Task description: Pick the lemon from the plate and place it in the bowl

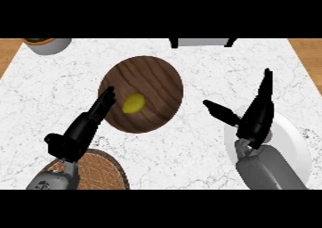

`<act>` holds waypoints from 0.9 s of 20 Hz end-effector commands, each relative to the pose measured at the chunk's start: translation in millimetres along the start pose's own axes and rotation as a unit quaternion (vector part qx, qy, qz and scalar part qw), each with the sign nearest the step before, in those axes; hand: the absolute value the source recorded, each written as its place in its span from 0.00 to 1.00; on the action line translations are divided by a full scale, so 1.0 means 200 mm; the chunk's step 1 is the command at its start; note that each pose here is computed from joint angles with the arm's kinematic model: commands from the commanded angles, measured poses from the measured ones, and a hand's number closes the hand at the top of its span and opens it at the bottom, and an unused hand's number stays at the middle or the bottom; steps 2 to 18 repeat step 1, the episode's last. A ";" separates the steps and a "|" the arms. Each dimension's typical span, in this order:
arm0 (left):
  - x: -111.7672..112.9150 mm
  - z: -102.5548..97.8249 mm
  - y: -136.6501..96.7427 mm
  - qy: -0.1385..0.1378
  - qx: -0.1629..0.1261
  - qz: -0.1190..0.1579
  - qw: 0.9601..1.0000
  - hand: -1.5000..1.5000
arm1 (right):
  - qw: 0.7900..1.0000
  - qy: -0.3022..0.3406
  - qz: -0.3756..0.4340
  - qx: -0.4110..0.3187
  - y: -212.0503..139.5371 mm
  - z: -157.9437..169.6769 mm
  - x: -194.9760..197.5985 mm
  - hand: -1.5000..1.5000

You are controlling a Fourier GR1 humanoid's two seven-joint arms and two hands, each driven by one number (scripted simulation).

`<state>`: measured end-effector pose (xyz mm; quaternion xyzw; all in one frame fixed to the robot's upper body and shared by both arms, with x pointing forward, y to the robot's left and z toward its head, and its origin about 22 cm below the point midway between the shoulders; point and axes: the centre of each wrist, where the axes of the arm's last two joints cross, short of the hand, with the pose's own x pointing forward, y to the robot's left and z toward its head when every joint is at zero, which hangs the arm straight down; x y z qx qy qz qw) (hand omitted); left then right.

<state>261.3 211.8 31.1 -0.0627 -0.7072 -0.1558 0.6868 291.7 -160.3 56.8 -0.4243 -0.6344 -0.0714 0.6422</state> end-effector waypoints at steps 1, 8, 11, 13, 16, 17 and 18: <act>0.00 -0.01 -0.03 -0.009 -0.003 0.002 1.000 0.50 | 1.000 -0.001 -0.017 0.006 -0.31 0.06 -0.02 0.00; 0.00 -0.01 -0.03 -0.009 -0.003 0.002 1.000 0.50 | 1.000 -0.001 -0.017 0.006 -0.31 0.06 -0.02 0.00; 0.00 -0.01 -0.03 -0.009 -0.003 0.002 1.000 0.50 | 1.000 -0.001 -0.017 0.006 -0.31 0.06 -0.02 0.00; 0.00 -0.01 -0.03 -0.009 -0.003 0.002 1.000 0.50 | 1.000 -0.001 -0.017 0.006 -0.31 0.06 -0.02 0.00; 0.00 -0.01 -0.03 -0.009 -0.003 0.002 1.000 0.50 | 1.000 -0.001 -0.017 0.006 -0.31 0.06 -0.02 0.00; 0.00 -0.01 -0.03 -0.009 -0.003 0.002 1.000 0.50 | 1.000 -0.001 -0.017 0.006 -0.31 0.06 -0.02 0.00; 0.00 -0.01 -0.03 -0.009 -0.003 0.002 1.000 0.50 | 1.000 -0.001 -0.017 0.006 -0.31 0.06 -0.02 0.00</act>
